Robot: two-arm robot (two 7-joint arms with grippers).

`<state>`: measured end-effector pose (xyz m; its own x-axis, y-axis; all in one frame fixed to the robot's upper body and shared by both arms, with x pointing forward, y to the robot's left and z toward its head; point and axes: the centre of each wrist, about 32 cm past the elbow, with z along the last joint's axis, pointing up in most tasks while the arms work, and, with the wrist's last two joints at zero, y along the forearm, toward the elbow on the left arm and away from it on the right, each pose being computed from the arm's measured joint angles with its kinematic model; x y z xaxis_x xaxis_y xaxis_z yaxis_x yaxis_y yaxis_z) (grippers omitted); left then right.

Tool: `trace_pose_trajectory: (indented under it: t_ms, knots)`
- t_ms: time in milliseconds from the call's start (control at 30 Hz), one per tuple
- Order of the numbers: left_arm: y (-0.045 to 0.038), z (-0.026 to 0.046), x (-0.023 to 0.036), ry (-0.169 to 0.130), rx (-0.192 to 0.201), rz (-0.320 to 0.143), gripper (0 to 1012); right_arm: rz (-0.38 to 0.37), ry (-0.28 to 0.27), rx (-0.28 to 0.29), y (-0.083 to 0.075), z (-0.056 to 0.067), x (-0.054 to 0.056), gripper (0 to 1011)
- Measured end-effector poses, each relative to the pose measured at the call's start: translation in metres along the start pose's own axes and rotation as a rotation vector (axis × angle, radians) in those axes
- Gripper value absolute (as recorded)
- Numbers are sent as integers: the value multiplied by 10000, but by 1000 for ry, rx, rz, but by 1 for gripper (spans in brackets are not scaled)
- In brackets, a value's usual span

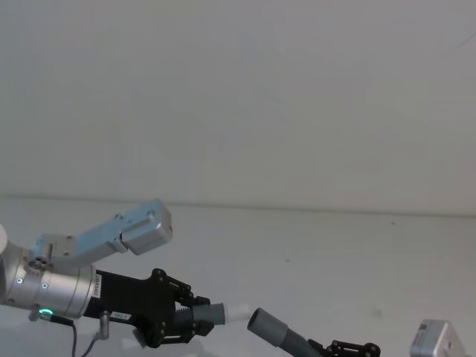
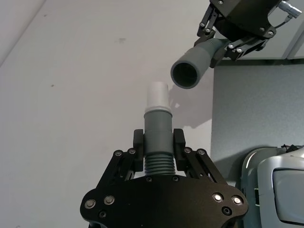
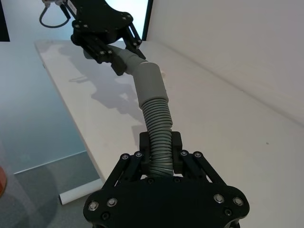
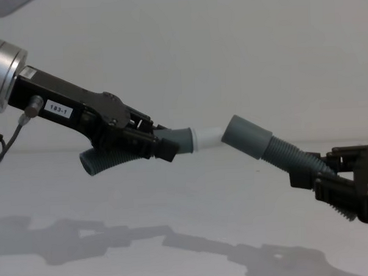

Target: Use both hands to pick up one end of the pipe from the table, align the ends, and insert them.

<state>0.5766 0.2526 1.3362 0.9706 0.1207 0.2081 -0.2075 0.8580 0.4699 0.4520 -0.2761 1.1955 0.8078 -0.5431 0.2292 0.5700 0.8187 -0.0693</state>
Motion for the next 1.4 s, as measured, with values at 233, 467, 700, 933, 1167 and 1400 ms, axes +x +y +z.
trace_pose_trajectory:
  t_ms: [233,467,700,933,1167,1400]
  knots:
    - [-3,-4,16,-1,-6,6,325,8,0,5,-3,3,-1,230]
    - [-5,-5,24,-2,-9,9,325,12,1,6,-4,5,-3,230]
    - [5,5,33,-8,-6,-2,325,15,1,8,-5,6,-4,230]
    - [39,31,52,-19,4,-24,325,16,1,9,-5,6,-5,230]
    - [69,58,70,-28,15,-42,325,18,1,9,-6,6,-5,230]
    - [91,94,88,-42,24,-49,325,18,2,9,-7,6,-5,230]
